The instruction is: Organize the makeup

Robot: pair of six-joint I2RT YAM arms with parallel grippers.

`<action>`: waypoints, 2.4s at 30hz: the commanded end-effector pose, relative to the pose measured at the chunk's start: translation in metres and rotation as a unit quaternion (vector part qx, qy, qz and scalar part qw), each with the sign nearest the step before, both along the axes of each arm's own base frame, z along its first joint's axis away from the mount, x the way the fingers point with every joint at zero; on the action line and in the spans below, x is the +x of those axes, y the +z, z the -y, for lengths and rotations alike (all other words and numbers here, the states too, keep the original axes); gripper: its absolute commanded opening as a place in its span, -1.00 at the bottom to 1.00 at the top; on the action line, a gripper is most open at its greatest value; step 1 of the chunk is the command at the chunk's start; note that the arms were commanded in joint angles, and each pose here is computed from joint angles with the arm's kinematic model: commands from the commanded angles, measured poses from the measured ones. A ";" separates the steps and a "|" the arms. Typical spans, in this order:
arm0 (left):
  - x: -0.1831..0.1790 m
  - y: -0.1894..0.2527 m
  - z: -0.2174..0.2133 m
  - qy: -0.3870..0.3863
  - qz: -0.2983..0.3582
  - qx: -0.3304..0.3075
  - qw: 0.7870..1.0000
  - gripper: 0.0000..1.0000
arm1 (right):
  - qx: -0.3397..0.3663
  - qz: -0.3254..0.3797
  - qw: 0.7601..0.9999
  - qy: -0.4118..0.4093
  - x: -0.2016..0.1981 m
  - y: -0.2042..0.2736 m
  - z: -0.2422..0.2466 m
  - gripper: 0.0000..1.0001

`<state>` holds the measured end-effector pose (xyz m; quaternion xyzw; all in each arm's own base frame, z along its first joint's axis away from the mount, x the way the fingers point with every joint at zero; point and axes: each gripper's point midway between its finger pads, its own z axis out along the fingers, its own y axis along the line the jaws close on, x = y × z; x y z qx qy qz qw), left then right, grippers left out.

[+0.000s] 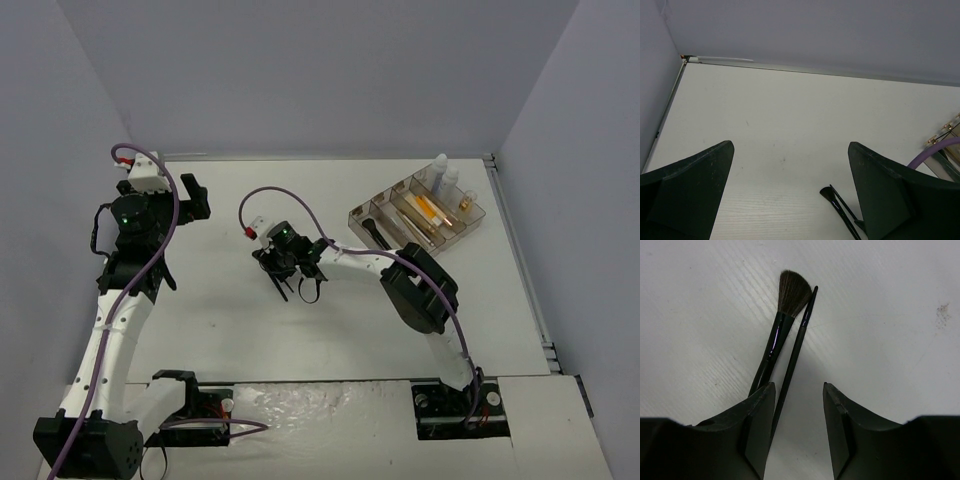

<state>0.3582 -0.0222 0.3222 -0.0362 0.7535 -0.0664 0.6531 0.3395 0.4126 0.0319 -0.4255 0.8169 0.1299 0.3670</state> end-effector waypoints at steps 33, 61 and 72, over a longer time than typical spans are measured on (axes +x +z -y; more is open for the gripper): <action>0.004 0.034 -0.001 -0.002 0.055 -0.002 0.999 0.94 | -0.034 0.078 0.985 -0.153 0.027 0.075 0.188 -1.00; 0.001 0.037 -0.005 0.003 0.056 0.021 0.998 0.94 | -0.008 0.081 0.976 -0.202 0.077 0.101 0.264 -0.16; 0.000 0.040 -0.005 0.001 0.060 0.016 0.998 0.94 | 0.106 0.055 0.978 -0.170 0.028 0.105 0.120 0.32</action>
